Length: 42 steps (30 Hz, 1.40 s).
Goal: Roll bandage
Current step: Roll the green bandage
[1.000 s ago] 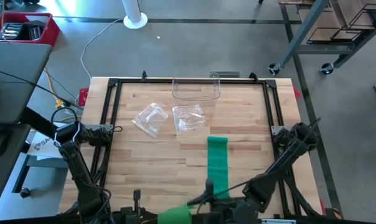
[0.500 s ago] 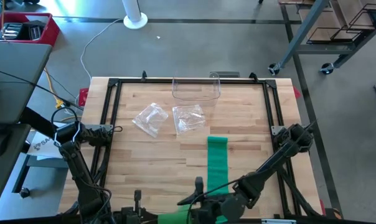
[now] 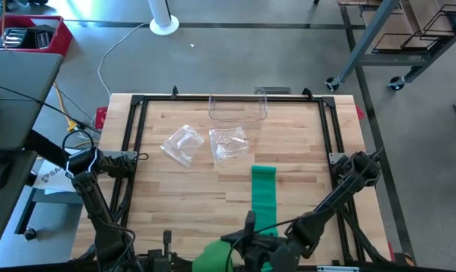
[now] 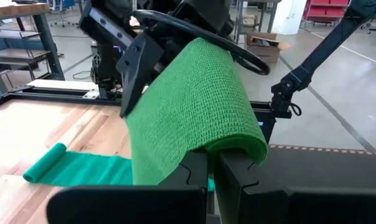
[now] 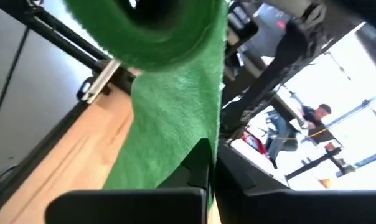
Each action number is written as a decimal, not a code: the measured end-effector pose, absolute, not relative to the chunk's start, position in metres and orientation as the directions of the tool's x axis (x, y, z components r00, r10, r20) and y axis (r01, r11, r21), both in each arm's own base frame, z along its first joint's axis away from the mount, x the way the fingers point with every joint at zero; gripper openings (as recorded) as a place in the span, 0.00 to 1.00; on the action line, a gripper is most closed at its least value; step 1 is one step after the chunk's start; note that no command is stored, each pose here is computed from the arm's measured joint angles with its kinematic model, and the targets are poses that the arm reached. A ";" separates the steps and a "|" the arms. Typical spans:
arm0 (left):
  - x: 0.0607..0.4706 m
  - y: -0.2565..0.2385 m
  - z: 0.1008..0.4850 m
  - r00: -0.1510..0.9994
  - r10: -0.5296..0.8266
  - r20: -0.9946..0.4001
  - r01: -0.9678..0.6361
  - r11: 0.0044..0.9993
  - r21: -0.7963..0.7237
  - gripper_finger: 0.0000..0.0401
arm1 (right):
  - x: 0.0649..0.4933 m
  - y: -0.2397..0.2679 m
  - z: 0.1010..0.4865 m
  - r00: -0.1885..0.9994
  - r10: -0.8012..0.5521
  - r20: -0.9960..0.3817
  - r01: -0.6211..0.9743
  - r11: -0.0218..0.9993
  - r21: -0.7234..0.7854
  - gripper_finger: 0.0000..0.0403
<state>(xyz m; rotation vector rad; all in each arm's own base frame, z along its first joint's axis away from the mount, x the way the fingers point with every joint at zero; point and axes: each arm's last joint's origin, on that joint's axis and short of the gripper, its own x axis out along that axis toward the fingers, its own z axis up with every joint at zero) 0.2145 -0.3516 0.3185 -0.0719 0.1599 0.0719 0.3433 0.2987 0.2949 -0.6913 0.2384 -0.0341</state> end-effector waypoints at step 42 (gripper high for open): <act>0.206 -0.356 0.318 0.985 0.046 -0.164 -0.058 0.996 -0.066 0.00 | 0.353 0.285 0.287 0.954 -0.082 -0.288 -0.127 0.760 -0.637 0.00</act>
